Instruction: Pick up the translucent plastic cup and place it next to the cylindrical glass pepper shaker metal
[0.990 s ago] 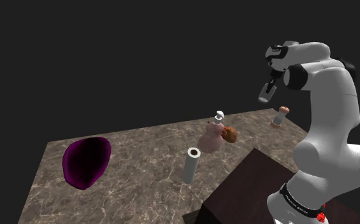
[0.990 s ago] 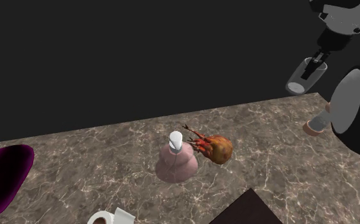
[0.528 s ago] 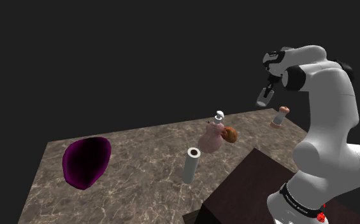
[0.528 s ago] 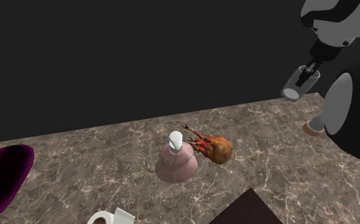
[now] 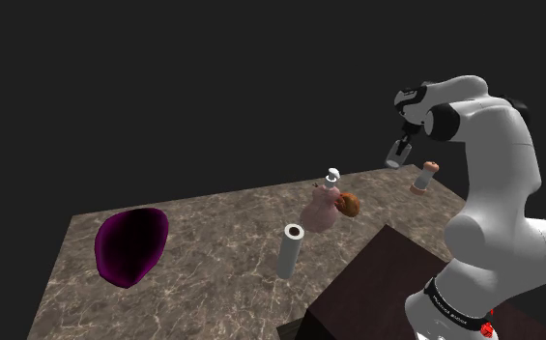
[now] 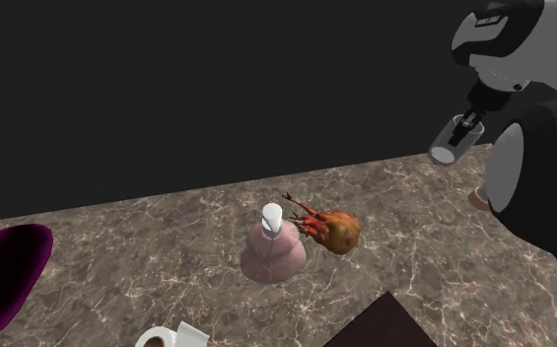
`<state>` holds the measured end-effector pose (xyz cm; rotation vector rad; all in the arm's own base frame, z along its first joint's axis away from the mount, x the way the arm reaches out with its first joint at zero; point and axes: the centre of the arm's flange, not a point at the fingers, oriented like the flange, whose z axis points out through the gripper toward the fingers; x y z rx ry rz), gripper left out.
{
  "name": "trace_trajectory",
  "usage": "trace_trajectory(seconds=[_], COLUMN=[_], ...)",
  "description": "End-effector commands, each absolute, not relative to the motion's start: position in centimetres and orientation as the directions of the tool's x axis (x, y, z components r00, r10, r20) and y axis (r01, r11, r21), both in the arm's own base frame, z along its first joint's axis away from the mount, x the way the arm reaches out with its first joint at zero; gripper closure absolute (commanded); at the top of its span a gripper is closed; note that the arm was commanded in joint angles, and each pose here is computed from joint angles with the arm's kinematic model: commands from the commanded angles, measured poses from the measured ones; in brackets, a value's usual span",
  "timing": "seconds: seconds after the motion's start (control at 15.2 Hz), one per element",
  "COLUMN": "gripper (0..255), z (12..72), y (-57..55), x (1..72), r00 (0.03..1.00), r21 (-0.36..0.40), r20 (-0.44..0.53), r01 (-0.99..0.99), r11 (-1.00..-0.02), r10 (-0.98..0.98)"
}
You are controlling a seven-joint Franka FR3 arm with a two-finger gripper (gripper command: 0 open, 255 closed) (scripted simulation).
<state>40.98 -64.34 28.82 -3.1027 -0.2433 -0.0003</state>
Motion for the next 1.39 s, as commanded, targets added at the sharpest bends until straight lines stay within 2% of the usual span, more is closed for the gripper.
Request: trace_trajectory(seconds=[0.0,0.99,1.32], gripper=[255,255,255], z=[27.8,19.6,19.6], y=[-64.3,-64.3,-64.3], x=[40.9,40.9,40.9], r00=[0.988,0.988,0.988], r21=[-0.028,-0.028,-0.028], r20=[0.003,0.003,0.003], r01=[0.156,0.156,0.156], r11=[-0.987,-0.987,-0.987], r10=[0.156,0.156,0.156])
